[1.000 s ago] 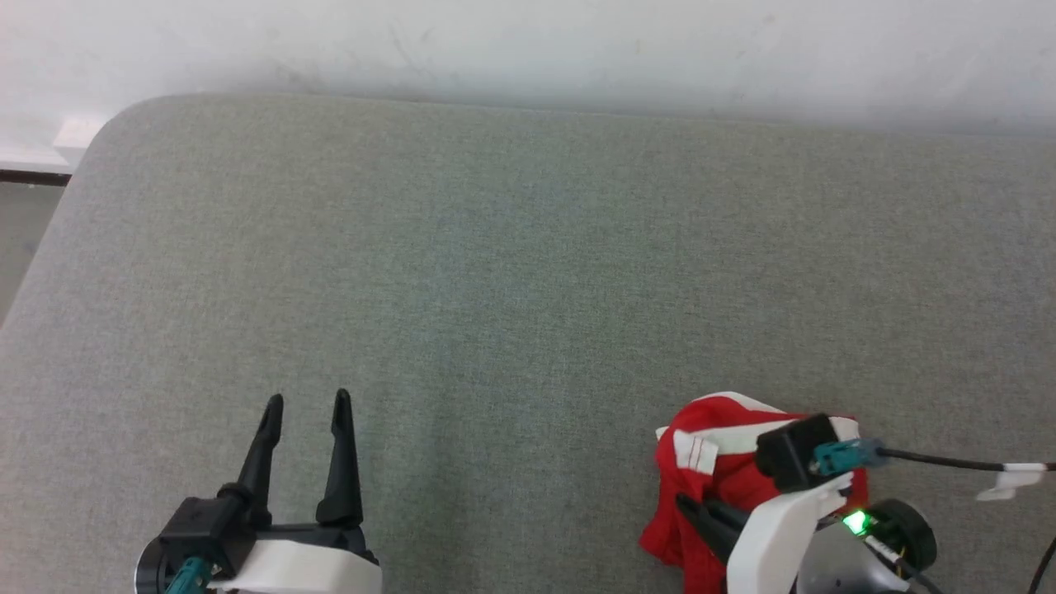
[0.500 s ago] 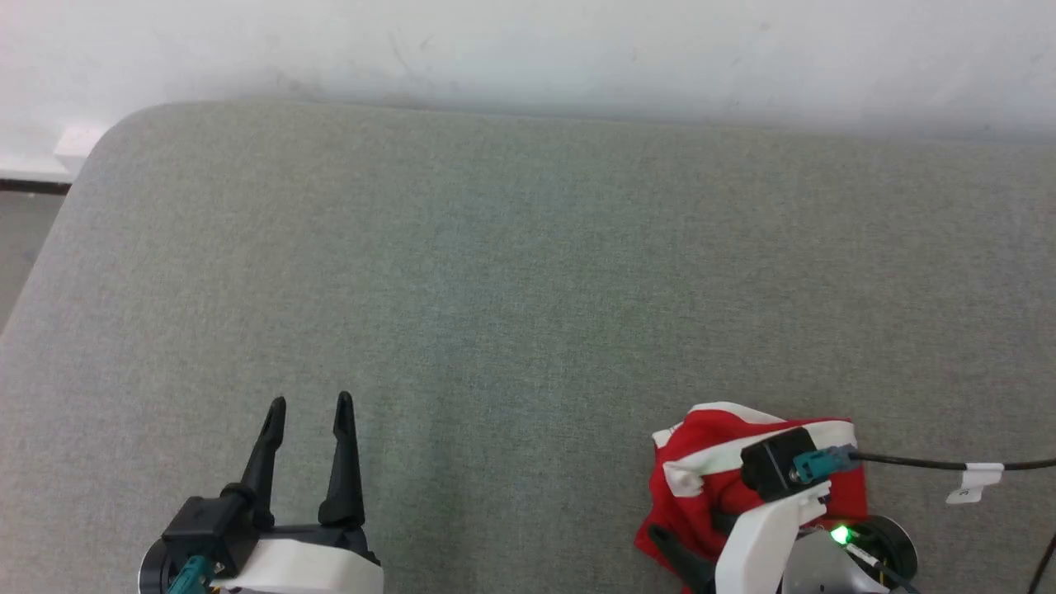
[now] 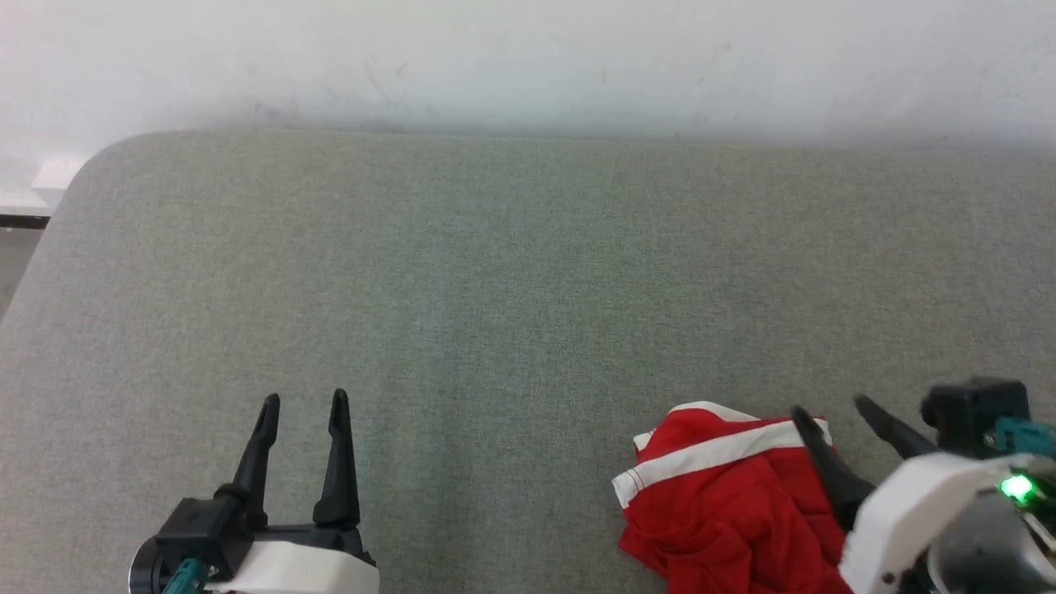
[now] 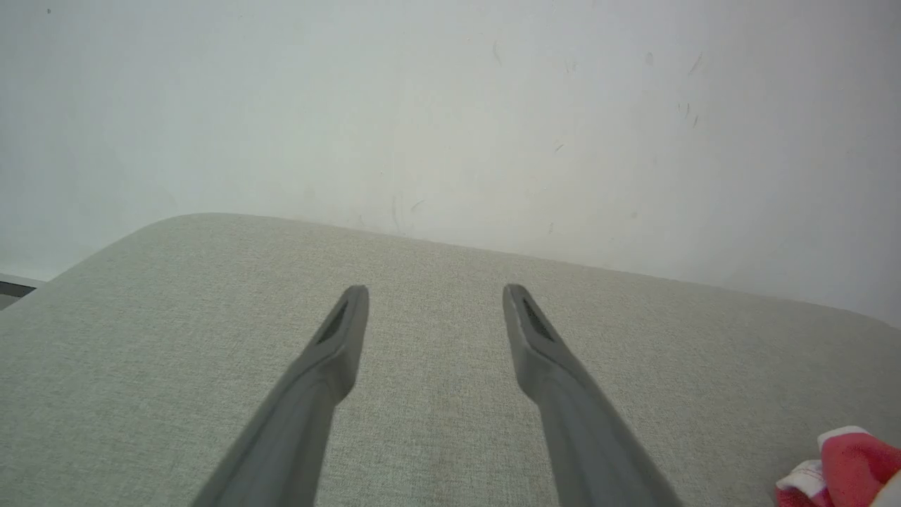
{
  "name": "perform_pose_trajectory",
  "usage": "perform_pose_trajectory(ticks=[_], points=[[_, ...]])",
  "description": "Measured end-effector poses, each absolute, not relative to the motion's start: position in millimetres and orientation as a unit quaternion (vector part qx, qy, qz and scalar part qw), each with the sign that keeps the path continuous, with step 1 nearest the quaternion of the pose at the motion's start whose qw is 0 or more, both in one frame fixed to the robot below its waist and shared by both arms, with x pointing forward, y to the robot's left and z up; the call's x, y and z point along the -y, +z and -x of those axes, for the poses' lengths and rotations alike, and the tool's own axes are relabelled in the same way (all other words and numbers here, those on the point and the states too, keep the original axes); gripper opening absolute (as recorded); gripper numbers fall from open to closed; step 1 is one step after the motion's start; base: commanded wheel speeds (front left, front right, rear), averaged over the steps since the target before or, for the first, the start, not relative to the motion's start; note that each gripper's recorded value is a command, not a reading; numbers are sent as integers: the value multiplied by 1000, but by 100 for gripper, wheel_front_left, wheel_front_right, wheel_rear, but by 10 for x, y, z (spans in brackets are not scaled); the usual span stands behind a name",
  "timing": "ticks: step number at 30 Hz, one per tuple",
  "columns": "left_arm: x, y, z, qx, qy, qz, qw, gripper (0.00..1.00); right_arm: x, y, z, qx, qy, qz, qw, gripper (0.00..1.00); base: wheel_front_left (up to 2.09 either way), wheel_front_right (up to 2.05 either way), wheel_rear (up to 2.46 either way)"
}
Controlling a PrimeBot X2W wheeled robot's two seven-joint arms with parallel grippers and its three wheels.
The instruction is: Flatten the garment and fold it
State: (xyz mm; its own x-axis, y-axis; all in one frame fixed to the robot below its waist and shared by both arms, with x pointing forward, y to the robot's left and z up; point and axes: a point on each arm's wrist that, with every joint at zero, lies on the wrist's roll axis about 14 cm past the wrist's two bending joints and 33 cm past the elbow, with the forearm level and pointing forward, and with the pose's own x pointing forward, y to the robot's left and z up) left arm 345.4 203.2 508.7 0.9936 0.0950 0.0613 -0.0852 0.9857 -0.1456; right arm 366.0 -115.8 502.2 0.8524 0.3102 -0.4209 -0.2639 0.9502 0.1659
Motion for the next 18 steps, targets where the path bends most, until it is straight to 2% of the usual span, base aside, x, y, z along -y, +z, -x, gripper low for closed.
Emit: perform_pose_trajectory(ticks=[6,10,18], points=[[-2052,5062,-3450,29,48,67,996,100,1533,4503,-3470,-289,87,-47,952,100,0,0,0],[-2067,5031,-3438,23,49,64,996,100,1562,4200,-3322,-336,80,-61,936,100,0,0,0],[-2089,5015,-3449,17,48,59,997,100,1512,3927,-3272,-371,83,-78,921,100,0,0,0]])
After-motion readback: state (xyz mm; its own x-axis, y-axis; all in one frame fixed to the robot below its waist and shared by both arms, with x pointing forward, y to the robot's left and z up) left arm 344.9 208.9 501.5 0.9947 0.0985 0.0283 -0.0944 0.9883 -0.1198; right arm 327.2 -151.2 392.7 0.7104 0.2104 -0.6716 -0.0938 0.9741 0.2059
